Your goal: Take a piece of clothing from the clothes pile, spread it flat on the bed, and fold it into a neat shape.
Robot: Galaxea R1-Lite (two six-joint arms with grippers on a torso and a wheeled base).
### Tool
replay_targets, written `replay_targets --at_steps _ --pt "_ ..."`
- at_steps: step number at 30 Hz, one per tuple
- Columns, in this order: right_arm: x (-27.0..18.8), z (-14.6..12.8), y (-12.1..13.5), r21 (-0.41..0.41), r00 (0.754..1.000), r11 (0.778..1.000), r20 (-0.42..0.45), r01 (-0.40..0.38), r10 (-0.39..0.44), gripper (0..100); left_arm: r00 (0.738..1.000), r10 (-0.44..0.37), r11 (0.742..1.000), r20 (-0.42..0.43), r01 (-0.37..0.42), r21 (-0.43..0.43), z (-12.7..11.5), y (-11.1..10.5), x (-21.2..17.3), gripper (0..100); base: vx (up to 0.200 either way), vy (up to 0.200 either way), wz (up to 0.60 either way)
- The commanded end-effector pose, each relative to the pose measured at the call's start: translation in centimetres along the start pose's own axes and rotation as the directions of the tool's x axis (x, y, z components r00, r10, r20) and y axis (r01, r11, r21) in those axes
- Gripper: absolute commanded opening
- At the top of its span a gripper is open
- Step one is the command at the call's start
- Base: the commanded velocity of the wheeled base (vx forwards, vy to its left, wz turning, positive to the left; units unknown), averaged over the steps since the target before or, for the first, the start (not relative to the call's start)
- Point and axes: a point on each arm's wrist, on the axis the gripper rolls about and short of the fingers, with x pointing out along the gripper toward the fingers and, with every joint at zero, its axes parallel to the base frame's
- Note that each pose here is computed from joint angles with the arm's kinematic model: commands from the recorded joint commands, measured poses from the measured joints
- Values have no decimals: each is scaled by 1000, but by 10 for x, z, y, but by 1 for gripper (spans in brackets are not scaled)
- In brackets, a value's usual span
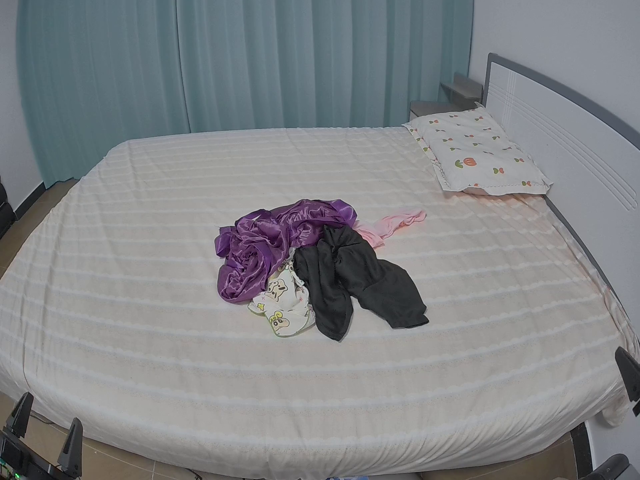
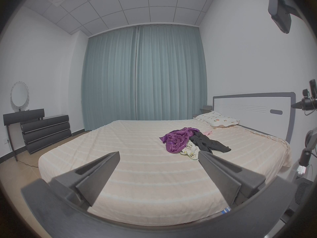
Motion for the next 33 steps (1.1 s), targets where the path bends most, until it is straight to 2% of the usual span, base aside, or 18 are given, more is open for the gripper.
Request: replay_targets --at_steps 1,6,7,11,14,16,26,30,33 --pt "191 -4 9 119 900 993 -432 -9 60 100 1000 0 1000 2 0 2 -5 0 0 100 0 0 0" --pt "268 -37 25 166 874 986 -483 21 63 100 1000 0 1000 2 0 0 -5 0 0 100 0 0 0" --pt "268 -37 25 166 874 986 -483 21 63 100 1000 0 1000 2 0 0 -5 0 0 100 0 0 0" --pt "333 -66 54 210 853 976 -518 51 67 100 1000 0 1000 2 0 0 -5 0 0 100 0 0 0" --pt "349 -79 63 214 845 975 -531 53 70 100 1000 0 1000 2 0 0 -5 0 0 100 0 0 0" --pt "377 -101 79 202 840 977 -540 63 57 100 1000 0 1000 2 0 0 -5 0 0 100 0 0 0" --pt "431 -157 108 221 830 973 -552 59 75 100 1000 0 1000 2 0 0 -5 0 0 100 0 0 0" --pt "444 -162 109 230 837 971 -542 59 78 100 1000 0 1000 2 0 0 -5 0 0 100 0 0 0" --pt "463 -162 112 243 819 966 -570 92 66 100 1000 0 1000 2 0 0 -5 0 0 100 0 0 0"
